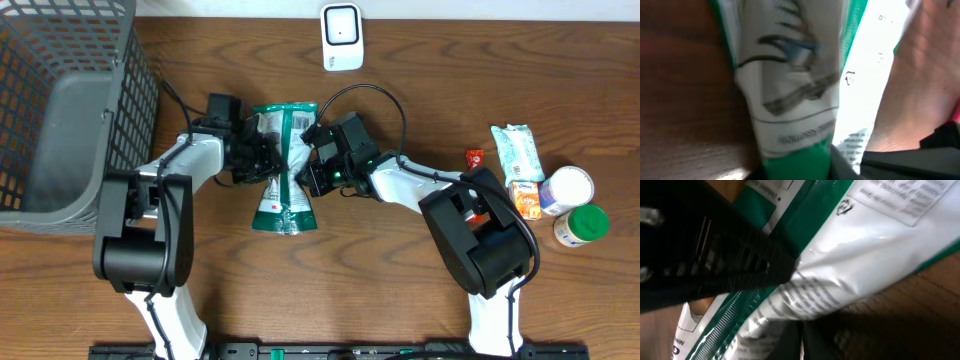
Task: Scan the item barcode
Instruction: 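Release the right gripper and lift the package with the left gripper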
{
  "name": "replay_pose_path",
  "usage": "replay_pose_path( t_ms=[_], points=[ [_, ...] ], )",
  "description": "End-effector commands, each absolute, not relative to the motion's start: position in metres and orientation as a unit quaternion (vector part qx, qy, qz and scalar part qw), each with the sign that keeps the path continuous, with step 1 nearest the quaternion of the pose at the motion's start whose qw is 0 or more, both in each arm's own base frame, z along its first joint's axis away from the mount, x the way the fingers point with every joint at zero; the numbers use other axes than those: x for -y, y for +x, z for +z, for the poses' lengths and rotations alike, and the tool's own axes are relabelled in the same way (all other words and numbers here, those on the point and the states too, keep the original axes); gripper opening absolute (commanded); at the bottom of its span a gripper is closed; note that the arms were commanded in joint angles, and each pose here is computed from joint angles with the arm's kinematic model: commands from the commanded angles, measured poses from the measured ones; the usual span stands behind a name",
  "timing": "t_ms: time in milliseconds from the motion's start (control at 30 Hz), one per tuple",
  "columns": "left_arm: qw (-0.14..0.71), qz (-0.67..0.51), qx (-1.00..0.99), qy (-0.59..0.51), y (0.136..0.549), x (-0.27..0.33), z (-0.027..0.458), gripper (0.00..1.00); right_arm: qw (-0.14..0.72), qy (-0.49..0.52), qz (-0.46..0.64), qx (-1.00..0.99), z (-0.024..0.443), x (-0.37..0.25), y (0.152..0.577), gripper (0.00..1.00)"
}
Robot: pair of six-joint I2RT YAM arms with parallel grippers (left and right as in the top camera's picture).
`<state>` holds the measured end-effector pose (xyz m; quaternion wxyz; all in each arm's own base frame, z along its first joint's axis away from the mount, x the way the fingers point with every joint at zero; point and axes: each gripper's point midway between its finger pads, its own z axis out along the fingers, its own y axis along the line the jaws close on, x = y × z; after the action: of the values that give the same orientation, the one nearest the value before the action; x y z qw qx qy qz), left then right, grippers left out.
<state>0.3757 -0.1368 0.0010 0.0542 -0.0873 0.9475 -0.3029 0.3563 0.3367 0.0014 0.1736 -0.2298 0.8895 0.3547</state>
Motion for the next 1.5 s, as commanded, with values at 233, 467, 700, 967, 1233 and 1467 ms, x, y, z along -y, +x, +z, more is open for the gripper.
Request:
replay_pose_path(
  t_ms=[233,467,700,967,1233,1467],
  points=[
    [0.006,-0.310,-0.941,-0.132,0.353,0.099,-0.022,0.07,0.150,-0.216,0.368,-0.892,-0.004,-0.326,0.353,0.31],
    [0.092,-0.292,-0.950,-0.067,0.368,0.080,0.022,0.07,0.189,-0.184,0.365,-0.893,0.073,-0.267,0.376,0.99],
    [0.242,-0.232,-0.942,0.016,0.381,0.067,0.119,0.06,0.313,-0.132,0.235,-0.911,0.172,-0.175,0.385,0.99],
    [0.416,-0.019,-0.908,0.047,0.389,0.023,0.222,0.07,0.418,-0.015,0.181,-0.890,0.255,-0.068,0.376,0.99],
    [0.538,0.092,-0.833,0.093,0.406,0.045,0.300,0.07,0.459,0.122,0.118,-0.872,0.279,0.041,0.357,0.99],
    [0.500,0.157,-0.835,0.165,0.434,0.076,0.335,0.07,0.454,0.173,0.095,-0.869,0.274,0.079,0.347,0.99]
  ],
)
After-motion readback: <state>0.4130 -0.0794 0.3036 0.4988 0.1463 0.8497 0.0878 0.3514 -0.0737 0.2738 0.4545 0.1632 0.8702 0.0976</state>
